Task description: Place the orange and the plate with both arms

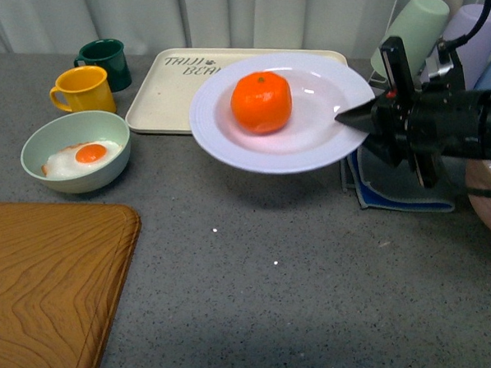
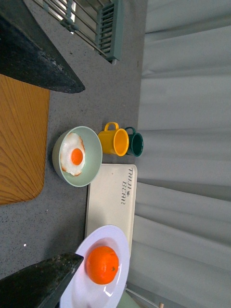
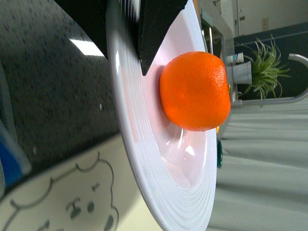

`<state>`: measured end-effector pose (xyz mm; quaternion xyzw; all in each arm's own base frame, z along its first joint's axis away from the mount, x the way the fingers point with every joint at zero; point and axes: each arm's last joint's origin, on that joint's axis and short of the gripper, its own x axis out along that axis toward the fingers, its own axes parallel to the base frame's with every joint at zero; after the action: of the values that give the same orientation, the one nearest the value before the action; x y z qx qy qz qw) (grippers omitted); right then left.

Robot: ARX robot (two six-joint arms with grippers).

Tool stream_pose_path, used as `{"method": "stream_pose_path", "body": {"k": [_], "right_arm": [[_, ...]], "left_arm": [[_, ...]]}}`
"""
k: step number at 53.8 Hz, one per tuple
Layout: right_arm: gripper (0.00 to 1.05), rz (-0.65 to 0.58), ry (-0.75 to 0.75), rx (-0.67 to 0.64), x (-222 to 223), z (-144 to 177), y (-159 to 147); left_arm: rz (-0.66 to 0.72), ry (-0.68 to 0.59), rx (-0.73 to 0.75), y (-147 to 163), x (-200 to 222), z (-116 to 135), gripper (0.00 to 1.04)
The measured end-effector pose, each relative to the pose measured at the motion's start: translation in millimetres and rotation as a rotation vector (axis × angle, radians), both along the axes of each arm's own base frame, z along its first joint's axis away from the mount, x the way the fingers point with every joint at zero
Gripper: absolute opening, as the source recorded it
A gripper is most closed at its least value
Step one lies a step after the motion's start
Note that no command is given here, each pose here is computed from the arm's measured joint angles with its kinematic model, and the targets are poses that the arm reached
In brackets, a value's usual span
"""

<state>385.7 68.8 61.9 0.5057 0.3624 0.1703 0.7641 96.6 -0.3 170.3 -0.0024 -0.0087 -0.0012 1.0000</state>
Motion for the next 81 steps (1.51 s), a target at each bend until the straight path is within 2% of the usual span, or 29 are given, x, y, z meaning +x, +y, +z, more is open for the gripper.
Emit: {"method": "stream_pose_path", "body": {"k": [15,29,41,52,61,66,72,74,81], "right_arm": [[0.03,-0.04,0.025,-0.003,63.3,2.9,7.4],[0.03,-0.04,0.098,-0.002,140.3,-5.6,38.9],[0.03,-0.015,0.149,-0.052,169.2,-19.1,63.0],[0.35,-0.01,0.142,-0.073,172.4,-20.0,67.6],[0.62,-0.048,0.135,-0.105,163.0,-15.3,59.6],[0.76,-0.072,0.131,-0.168,155.7,-9.7,55.3],[0.94,-0.067,0.066,-0.326,146.5,3.1,53.2],[0.97,-0.064,0.04,-0.389,143.6,7.0,53.8],[0.95,-0.028,-0.057,-0.59,133.9,18.3,57.4]], "left_arm": [[0.0,0.0,0.0,0.0,0.0,0.0,0.98],[0.0,0.0,0.0,0.0,0.0,0.0,0.98],[0.0,0.0,0.0,0.0,0.0,0.0,0.98],[0.0,0.0,0.0,0.0,0.0,0.0,0.98],[0.0,0.0,0.0,0.0,0.0,0.0,0.98],[0.0,0.0,0.0,0.0,0.0,0.0,0.98],[0.0,0.0,0.0,0.0,0.0,0.0,0.98],[0.0,0.0,0.0,0.0,0.0,0.0,0.98],[0.0,0.0,0.0,0.0,0.0,0.0,0.98]]}}
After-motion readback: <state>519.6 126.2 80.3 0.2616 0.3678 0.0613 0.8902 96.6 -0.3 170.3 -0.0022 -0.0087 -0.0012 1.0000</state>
